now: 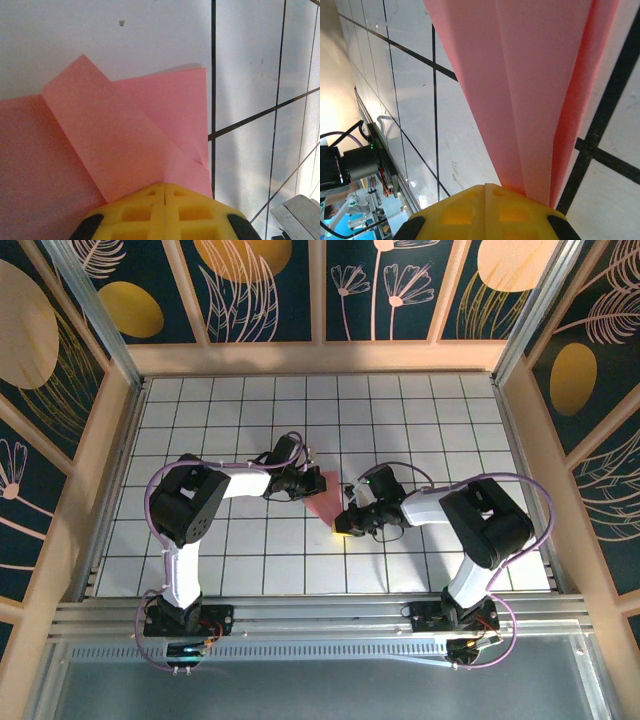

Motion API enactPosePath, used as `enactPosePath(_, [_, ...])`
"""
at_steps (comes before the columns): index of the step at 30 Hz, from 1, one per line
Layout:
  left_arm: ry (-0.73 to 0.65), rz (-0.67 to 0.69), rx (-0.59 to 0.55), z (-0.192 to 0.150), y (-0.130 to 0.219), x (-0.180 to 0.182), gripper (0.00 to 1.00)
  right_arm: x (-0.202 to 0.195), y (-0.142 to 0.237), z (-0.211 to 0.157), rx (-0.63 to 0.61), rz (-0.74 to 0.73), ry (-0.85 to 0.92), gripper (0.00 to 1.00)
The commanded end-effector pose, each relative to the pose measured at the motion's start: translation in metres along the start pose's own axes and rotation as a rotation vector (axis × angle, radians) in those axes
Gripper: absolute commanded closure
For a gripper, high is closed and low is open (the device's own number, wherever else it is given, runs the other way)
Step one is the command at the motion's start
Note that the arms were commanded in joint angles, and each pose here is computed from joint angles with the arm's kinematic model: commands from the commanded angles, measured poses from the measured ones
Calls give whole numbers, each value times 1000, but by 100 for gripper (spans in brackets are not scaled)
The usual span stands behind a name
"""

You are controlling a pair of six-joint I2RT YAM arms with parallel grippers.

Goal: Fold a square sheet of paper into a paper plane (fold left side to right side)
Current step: Fourth fold the wing at the center of the table.

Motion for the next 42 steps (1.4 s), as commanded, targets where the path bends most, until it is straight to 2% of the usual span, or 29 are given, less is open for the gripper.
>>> enactPosePath(1, [44, 141, 88, -24, -5, 27, 100, -3, -4, -4, 17, 0, -12, 100])
enactPosePath(13, [39, 137, 82, -21, -4, 25, 100, 37, 28, 13, -80, 75, 98, 100])
enactPosePath(21, [39, 137, 82, -22, -3, 25, 100, 23, 19, 29, -81, 47, 73, 100])
enactPosePath(42, [41, 142, 87, -24, -4, 27, 100, -4, -2, 8, -11, -12, 14, 100])
Point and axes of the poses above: each hand's point on the last joint's axis, 136 mm out from that joint toward the fingers, its own y axis back along the fingers, its own x axis along the line the jaws close on, z = x × y, the point moved 9 cm from there along y, back along the fingers, and after that the axes turned 10 degrees about -y, right-handed, at the moved point
